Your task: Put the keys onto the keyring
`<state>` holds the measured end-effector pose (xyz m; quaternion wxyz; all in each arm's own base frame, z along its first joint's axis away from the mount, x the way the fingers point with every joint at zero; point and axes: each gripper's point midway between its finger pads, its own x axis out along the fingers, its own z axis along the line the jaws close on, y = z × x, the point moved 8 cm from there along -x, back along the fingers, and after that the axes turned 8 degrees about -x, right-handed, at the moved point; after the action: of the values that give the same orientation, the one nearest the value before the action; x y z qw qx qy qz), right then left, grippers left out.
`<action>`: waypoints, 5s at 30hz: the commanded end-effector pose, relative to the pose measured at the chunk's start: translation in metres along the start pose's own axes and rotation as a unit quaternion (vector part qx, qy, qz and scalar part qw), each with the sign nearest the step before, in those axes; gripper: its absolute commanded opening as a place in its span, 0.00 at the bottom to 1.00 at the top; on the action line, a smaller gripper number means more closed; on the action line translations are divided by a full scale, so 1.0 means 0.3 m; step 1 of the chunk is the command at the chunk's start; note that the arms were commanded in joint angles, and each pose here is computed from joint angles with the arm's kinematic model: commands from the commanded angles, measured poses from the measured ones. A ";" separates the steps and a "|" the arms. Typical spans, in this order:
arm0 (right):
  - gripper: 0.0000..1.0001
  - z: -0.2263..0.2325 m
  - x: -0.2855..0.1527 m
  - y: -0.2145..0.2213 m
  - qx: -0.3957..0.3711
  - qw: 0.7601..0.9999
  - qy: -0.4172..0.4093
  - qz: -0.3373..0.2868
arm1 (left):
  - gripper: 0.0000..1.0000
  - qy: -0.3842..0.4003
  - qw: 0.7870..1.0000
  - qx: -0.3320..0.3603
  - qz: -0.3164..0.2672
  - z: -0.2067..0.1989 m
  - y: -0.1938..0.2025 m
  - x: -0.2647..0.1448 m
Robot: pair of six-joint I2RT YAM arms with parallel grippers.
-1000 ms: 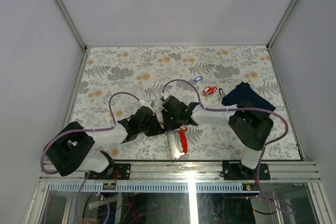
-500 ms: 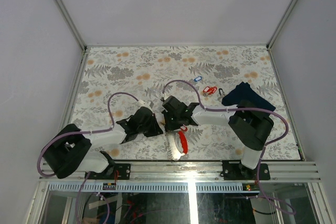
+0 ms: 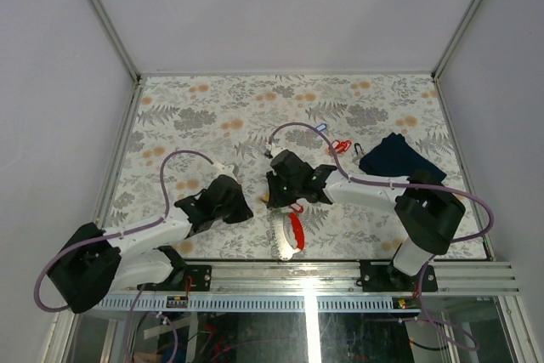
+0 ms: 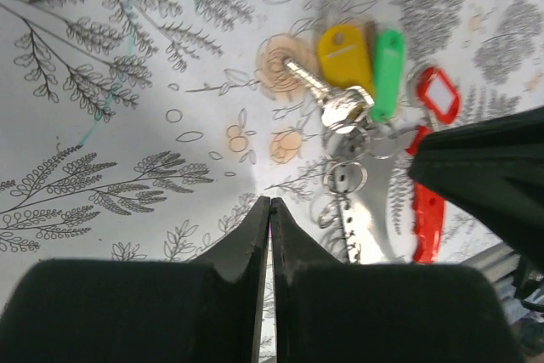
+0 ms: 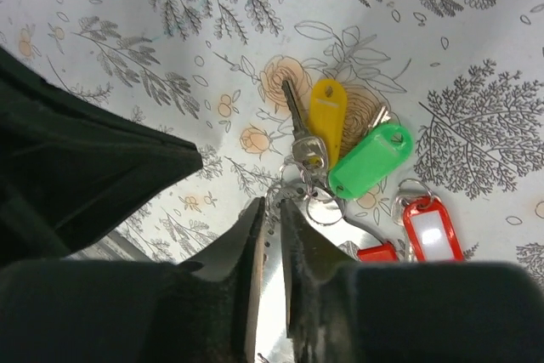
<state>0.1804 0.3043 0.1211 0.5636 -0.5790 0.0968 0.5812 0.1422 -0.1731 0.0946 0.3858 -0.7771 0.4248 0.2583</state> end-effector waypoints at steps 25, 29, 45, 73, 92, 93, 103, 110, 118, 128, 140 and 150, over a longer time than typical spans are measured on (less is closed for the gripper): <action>0.33 -0.012 0.027 0.082 0.086 0.996 -0.017 0.017 | 0.00 -0.007 0.996 0.018 0.082 -0.005 0.112 0.156; 0.33 -0.018 0.028 0.089 0.089 0.996 -0.011 0.018 | 0.00 -0.010 0.997 0.017 0.080 0.002 0.116 0.154; 0.35 -0.044 -0.027 0.103 0.108 0.994 0.016 -0.019 | 0.00 -0.020 0.997 0.020 0.078 0.014 0.117 0.153; 0.30 -0.030 0.009 0.115 0.125 0.992 -0.016 -0.021 | 0.00 -0.024 0.997 0.023 0.077 0.015 0.115 0.152; 0.32 -0.049 -0.010 0.119 0.134 0.990 0.008 -0.039 | 0.00 -0.023 0.996 0.024 0.079 0.009 0.113 0.155; 0.32 -0.048 -0.005 0.118 0.135 0.990 0.005 -0.038 | 0.00 -0.024 0.996 0.024 0.078 0.009 0.112 0.155; 0.30 -0.036 0.031 0.120 0.138 0.990 -0.012 -0.024 | 0.00 -0.024 0.996 0.027 0.080 0.007 0.112 0.156; 0.30 -0.040 0.039 0.129 0.140 0.990 -0.009 -0.018 | 0.00 -0.024 0.996 0.026 0.078 0.008 0.112 0.155; 0.31 -0.065 0.028 0.137 0.147 0.989 0.029 -0.021 | 0.00 -0.025 0.996 0.026 0.078 0.013 0.114 0.152; 0.31 -0.054 0.053 0.137 0.147 0.989 0.009 -0.017 | 0.00 -0.025 0.996 0.025 0.079 0.012 0.114 0.154; 0.31 -0.038 0.068 0.132 0.146 0.989 -0.018 -0.018 | 0.00 -0.024 0.996 0.026 0.080 0.010 0.115 0.153; 0.21 -0.038 0.069 0.132 0.146 0.989 -0.020 -0.019 | 0.00 -0.025 0.996 0.027 0.081 0.010 0.118 0.154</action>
<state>0.1575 0.2878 0.0809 0.6487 -0.4862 0.1644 0.5619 0.1495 -0.2214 0.0694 0.3570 -0.7604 0.4876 0.2378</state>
